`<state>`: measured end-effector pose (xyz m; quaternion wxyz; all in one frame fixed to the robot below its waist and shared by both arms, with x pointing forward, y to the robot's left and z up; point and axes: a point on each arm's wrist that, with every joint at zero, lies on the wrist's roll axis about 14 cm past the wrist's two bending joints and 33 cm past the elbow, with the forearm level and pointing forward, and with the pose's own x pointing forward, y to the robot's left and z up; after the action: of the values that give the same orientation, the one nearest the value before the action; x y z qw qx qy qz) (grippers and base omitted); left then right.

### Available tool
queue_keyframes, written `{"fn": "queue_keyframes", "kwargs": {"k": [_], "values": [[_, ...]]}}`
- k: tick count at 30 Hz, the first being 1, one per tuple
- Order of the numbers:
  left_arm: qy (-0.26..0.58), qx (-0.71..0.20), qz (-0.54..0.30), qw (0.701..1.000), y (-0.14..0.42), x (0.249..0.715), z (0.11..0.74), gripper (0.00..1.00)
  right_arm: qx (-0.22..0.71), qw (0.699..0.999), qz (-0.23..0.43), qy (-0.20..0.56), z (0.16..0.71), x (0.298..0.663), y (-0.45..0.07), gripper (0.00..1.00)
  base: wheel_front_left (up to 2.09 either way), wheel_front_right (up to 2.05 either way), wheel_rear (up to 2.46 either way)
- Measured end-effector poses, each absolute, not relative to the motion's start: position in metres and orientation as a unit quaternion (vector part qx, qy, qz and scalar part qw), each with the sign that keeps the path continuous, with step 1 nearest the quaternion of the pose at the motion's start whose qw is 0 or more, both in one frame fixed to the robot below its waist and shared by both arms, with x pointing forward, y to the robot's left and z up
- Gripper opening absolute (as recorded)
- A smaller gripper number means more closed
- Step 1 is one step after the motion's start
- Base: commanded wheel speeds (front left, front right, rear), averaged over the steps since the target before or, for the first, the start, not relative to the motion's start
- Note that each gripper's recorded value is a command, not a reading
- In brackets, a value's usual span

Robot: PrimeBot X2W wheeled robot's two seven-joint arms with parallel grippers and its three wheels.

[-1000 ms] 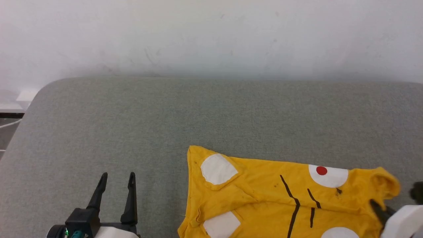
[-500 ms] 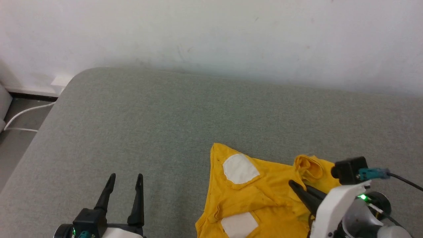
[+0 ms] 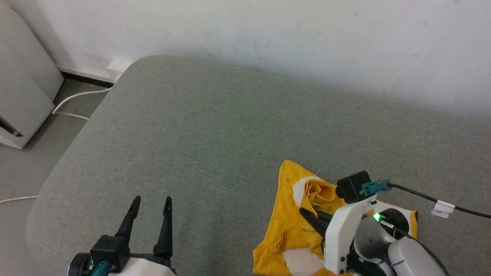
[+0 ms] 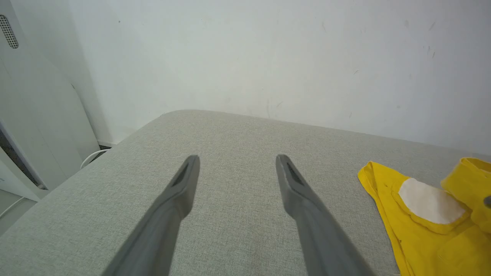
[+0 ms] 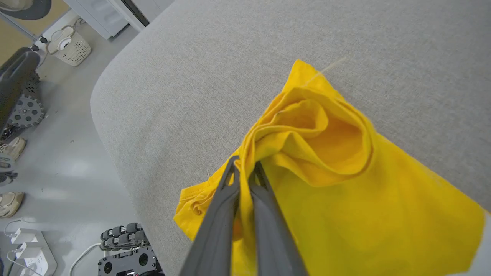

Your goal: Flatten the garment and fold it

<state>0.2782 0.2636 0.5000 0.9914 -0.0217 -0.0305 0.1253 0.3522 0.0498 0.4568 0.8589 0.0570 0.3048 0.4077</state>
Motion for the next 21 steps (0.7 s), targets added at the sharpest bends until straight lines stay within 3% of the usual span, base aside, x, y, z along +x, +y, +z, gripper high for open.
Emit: {"fn": "queue_keyframes", "kwargs": {"k": [5, 6, 7, 15, 21], "values": [[-0.018, -0.024, 0.14, 0.99, 0.27, 0.272, 0.494, 1.0, 0.046, 0.851, 0.406, 0.331, 0.43, 0.357, 0.059, 0.0, 0.0, 0.0, 0.0], [-0.016, -0.024, 0.141, 0.99, 0.271, 0.271, 0.492, 1.0, 0.048, 0.849, 0.406, 0.334, 0.427, 0.357, 0.062, 0.35, 0.0, 0.0, 0.0], [-0.013, -0.024, 0.142, 0.99, 0.271, 0.271, 0.491, 1.0, 0.046, 0.849, 0.408, 0.333, 0.424, 0.357, 0.065, 1.0, 0.0, 0.0, 0.0], [-0.017, -0.023, 0.137, 0.99, 0.27, 0.276, 0.493, 1.0, 0.052, 0.831, 0.457, 0.313, 0.434, 0.339, 0.099, 1.0, 0.0, 0.0, 0.0], [-0.031, -0.023, 0.123, 0.992, 0.264, 0.282, 0.501, 1.0, 0.022, 0.868, 0.438, 0.232, 0.463, 0.371, 0.079, 1.0, 0.0, 0.0, 0.0]]}}
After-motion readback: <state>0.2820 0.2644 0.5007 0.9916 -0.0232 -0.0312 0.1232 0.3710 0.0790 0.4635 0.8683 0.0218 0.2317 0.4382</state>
